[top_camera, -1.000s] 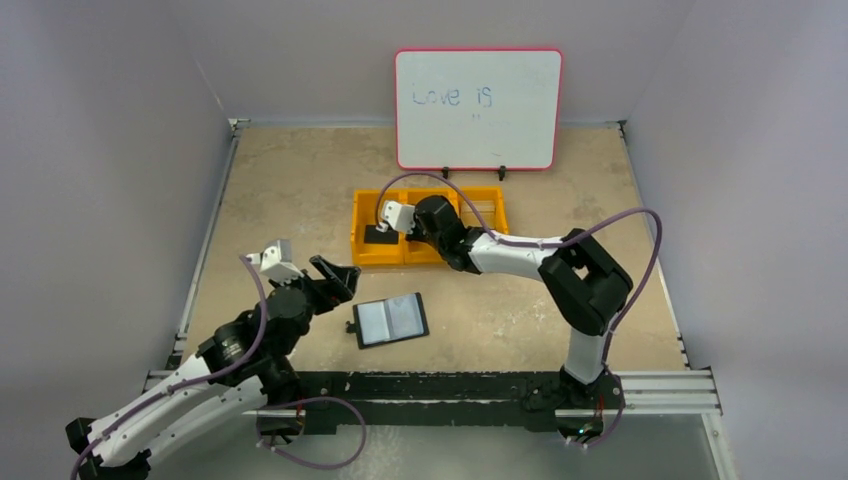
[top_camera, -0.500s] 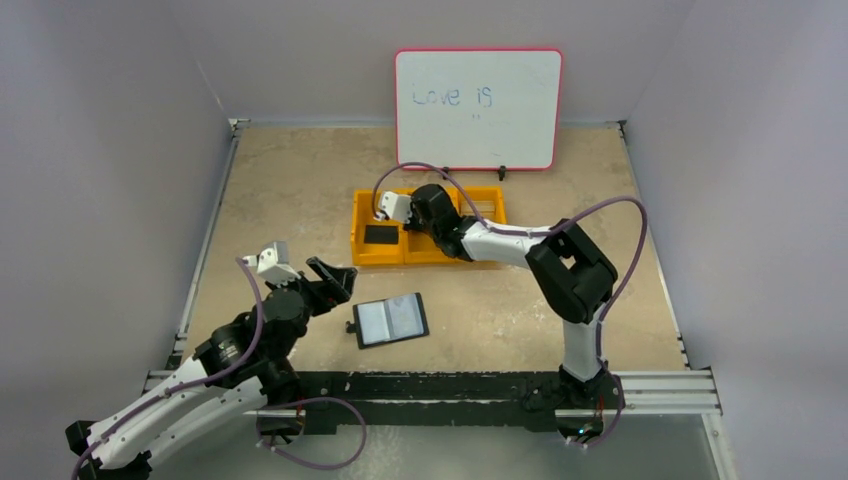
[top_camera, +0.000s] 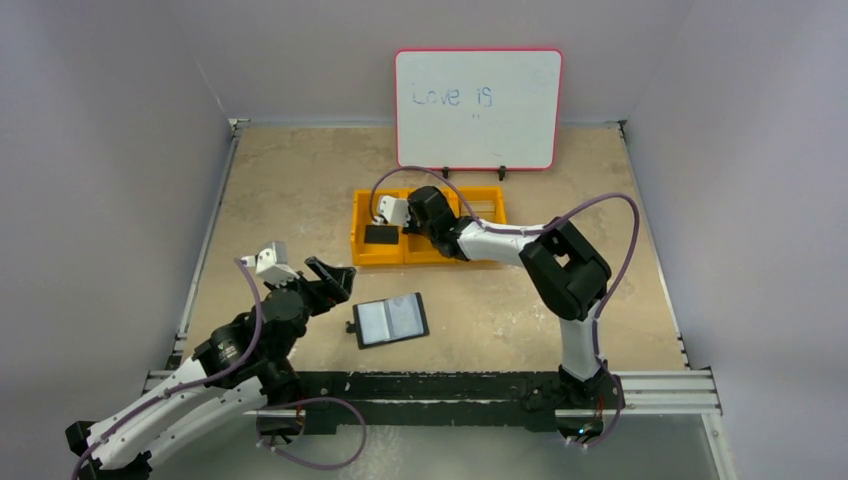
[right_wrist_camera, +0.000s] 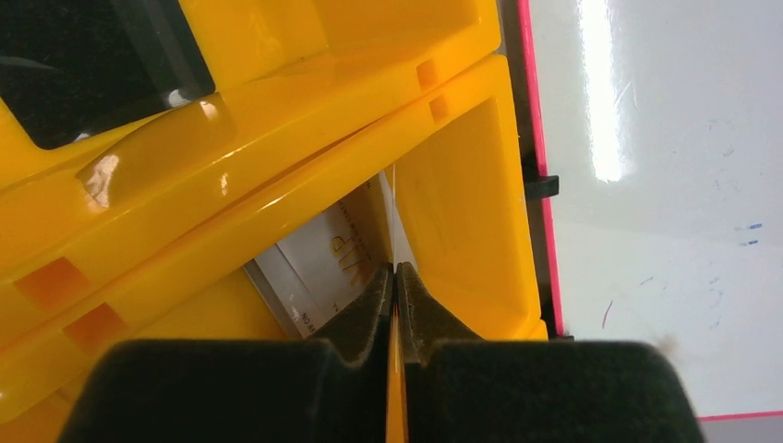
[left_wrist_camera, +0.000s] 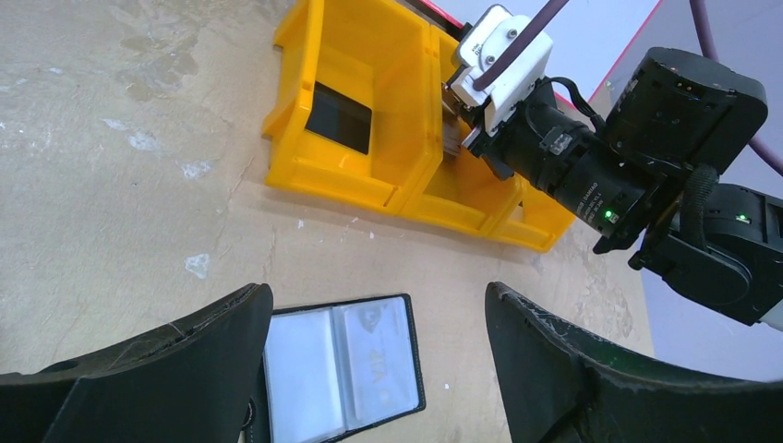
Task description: Take the credit cards out of the card holder
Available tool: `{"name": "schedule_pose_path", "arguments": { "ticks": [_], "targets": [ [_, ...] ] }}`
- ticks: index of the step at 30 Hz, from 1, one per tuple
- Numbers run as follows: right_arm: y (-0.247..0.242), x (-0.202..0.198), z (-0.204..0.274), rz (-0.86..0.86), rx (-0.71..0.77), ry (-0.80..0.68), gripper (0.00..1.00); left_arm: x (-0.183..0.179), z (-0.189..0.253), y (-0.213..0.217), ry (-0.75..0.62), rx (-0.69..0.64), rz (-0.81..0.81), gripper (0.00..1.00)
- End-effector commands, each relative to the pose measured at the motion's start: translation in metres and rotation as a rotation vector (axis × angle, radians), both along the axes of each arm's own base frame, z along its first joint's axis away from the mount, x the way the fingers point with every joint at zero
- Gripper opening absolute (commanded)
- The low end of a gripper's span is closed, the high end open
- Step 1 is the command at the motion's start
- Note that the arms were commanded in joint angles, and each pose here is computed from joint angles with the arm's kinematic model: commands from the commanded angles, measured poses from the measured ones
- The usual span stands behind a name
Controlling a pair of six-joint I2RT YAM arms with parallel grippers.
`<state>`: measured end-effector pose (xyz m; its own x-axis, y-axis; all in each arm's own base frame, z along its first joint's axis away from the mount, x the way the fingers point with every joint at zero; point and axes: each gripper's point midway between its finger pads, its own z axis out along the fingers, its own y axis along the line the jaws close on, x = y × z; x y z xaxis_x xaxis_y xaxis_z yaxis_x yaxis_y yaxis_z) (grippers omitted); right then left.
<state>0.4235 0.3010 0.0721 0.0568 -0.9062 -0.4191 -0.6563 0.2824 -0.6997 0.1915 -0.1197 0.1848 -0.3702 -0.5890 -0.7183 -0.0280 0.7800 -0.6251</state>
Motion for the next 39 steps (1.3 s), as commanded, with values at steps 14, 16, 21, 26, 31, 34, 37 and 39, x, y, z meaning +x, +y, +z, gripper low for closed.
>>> {"name": "schedule_pose_path", "arguments": {
  "ticks": [14, 16, 21, 26, 31, 34, 37, 39],
  "targets": [
    [0.003, 0.011, 0.038, -0.070, 0.096, -0.054, 0.19, 0.002, 0.023, 0.002, -0.036, -0.053, 0.020, 0.85],
    [0.004, 0.008, 0.046, -0.062, 0.117, -0.049, 0.22, 0.003, 0.023, 0.001, -0.036, -0.051, 0.020, 0.85],
    [0.012, -0.002, 0.065, -0.034, 0.200, -0.014, 0.29, 0.004, 0.021, -0.003, -0.028, -0.046, 0.011, 0.85],
    [0.015, -0.016, 0.107, -0.020, 0.334, -0.036, 0.30, 0.006, 0.018, -0.009, -0.018, -0.041, -0.004, 0.85],
    [0.014, -0.047, 0.166, -0.044, 0.653, -0.023, 0.32, 0.008, 0.010, -0.017, 0.007, -0.016, -0.018, 0.86],
    [0.008, -0.075, 0.181, -0.084, 0.884, 0.060, 0.37, 0.010, 0.000, -0.023, 0.042, 0.015, -0.032, 0.86],
    [0.011, -0.111, 0.170, -0.237, 1.148, 0.352, 0.60, 0.009, -0.018, -0.021, 0.104, 0.061, -0.011, 0.85],
    [0.019, -0.141, 0.140, -0.303, 1.217, 0.596, 0.60, 0.008, -0.035, -0.014, 0.159, 0.104, 0.029, 0.85]
  ]
}}
